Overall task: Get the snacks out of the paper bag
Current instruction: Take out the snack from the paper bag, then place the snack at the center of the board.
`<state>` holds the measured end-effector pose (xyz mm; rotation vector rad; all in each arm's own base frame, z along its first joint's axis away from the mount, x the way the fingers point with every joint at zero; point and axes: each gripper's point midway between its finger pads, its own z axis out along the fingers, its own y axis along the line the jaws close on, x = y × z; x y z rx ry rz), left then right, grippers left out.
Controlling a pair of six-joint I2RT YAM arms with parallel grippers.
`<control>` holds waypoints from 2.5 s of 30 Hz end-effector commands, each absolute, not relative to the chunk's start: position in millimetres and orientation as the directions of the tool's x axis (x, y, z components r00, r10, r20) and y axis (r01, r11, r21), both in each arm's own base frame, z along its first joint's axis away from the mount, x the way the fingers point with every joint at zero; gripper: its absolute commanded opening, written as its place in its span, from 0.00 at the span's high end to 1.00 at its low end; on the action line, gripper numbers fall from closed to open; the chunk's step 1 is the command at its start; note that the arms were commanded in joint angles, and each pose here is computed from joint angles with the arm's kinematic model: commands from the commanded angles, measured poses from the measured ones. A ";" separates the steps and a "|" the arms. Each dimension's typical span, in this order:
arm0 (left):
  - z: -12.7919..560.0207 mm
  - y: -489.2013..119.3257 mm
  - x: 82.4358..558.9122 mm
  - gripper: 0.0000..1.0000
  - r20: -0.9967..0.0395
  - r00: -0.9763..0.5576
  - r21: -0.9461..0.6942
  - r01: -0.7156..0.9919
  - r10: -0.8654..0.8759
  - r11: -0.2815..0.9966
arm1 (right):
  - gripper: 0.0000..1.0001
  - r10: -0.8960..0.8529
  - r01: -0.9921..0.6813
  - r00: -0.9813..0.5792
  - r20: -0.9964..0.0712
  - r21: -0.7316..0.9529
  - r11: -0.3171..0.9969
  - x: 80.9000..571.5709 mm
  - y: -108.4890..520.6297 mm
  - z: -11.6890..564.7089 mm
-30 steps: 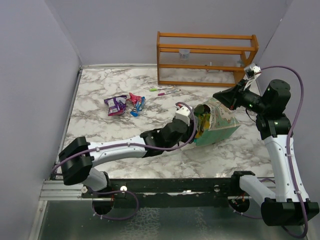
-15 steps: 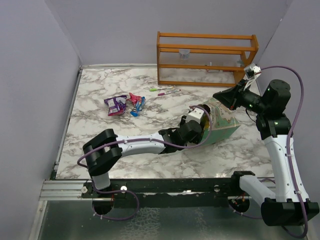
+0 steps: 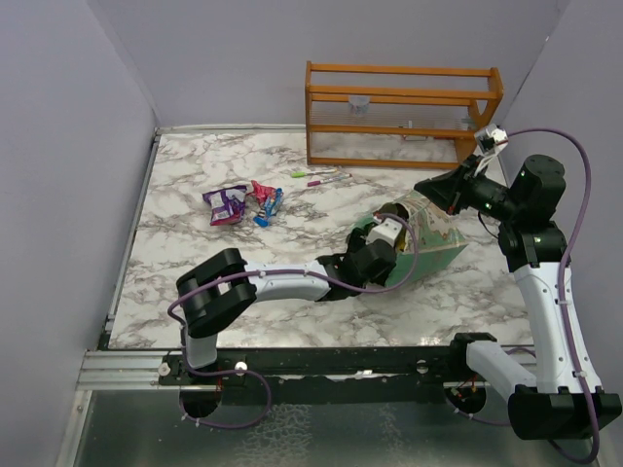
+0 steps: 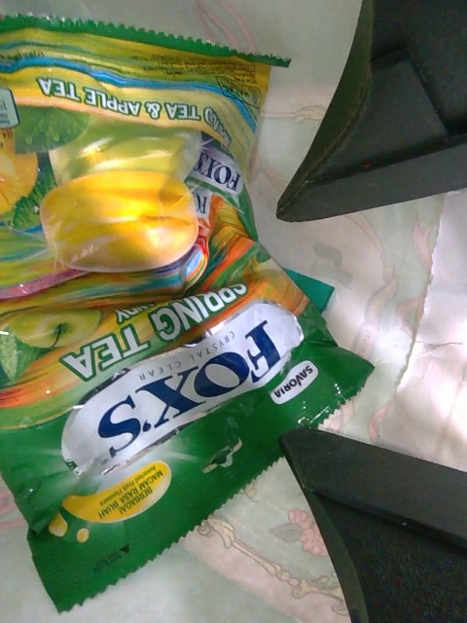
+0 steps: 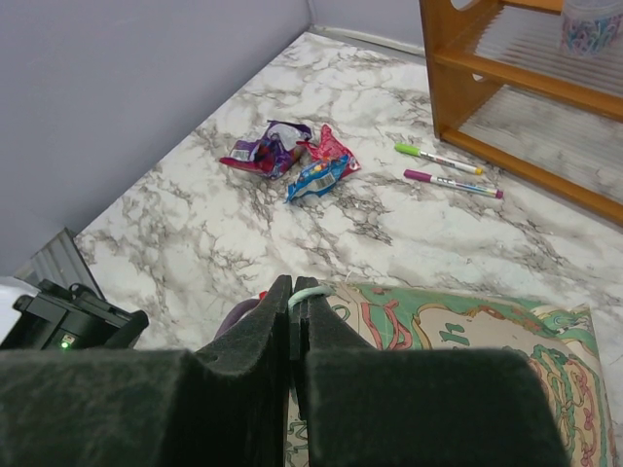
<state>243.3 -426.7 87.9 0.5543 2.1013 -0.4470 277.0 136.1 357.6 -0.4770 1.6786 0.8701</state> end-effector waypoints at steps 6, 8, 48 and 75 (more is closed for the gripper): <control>85.7 -440.6 241.7 0.08 -0.842 -0.489 -0.129 0.589 0.225 0.798 | 0.97 0.128 -0.710 -0.259 -0.957 0.279 0.646 276.4 136.0 366.2; 79.4 -443.6 245.8 0.08 -0.835 -0.496 -0.117 0.585 0.240 0.803 | 0.97 0.129 -0.710 -0.258 -0.958 0.278 0.647 276.0 135.8 366.8; 204.5 -382.0 231.1 1.00 -0.932 -0.336 -0.146 0.688 0.134 0.711 | 0.97 0.117 -0.679 -0.242 -0.963 0.255 0.688 280.8 129.2 366.1; 288.3 -138.9 268.9 1.00 -0.980 -0.185 -0.074 0.026 -0.068 0.997 | 0.97 0.118 -0.690 -0.248 -0.962 0.261 0.675 280.2 131.5 366.9</control>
